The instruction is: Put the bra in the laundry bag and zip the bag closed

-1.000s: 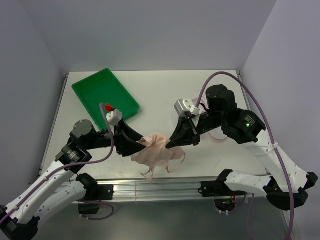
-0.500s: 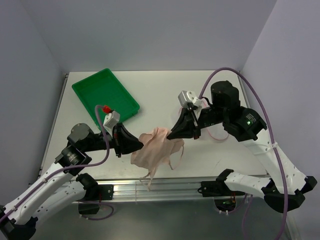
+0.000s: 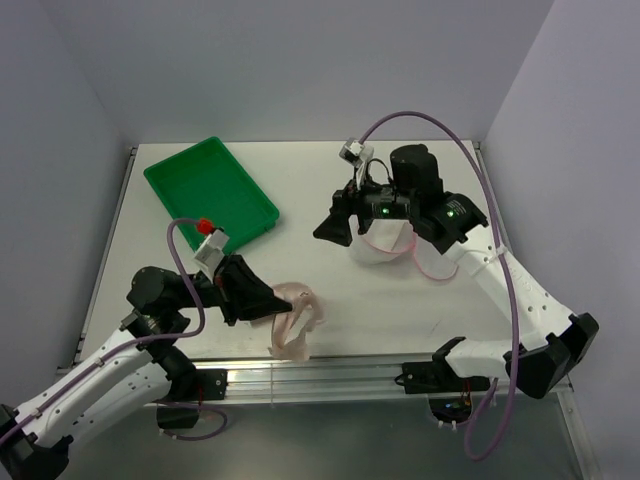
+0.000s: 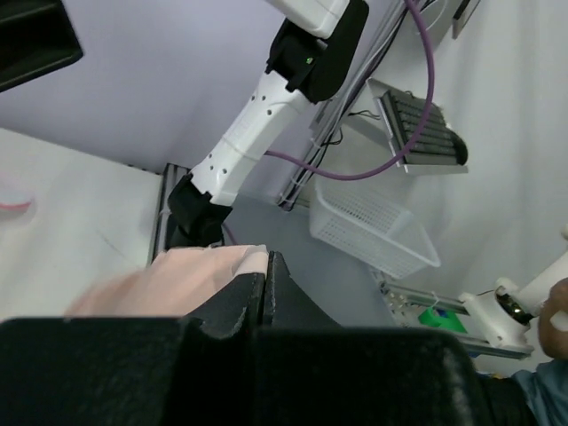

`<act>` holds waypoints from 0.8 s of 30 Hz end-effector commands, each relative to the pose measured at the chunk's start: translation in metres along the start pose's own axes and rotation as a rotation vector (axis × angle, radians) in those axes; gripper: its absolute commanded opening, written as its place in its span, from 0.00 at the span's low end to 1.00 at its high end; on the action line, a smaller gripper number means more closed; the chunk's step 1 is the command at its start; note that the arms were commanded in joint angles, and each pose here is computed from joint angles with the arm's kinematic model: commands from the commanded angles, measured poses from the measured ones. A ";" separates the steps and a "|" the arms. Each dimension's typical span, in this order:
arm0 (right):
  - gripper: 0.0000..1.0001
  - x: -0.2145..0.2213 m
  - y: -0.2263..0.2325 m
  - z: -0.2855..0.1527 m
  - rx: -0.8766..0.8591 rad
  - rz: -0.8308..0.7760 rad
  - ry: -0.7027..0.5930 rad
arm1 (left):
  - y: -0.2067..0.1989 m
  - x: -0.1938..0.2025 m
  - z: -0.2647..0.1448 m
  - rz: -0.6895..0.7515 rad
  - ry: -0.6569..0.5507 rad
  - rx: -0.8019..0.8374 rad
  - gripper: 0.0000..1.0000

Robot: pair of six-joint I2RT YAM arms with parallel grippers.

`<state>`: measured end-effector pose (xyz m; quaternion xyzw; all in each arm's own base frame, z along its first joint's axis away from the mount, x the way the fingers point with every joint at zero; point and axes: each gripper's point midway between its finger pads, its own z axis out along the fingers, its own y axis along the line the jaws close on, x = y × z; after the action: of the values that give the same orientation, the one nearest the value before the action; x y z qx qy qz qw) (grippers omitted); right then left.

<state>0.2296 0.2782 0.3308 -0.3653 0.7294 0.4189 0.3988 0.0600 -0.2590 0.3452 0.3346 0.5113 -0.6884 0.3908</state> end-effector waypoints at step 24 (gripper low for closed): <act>0.99 0.032 0.099 -0.047 -0.400 -0.219 -0.301 | -0.003 -0.020 0.023 0.045 -0.087 0.199 0.00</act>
<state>0.1363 0.2632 0.3353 -0.4064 0.5646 0.5445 0.4686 0.0771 -0.2837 0.3430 0.3265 0.4678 -0.7331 0.3703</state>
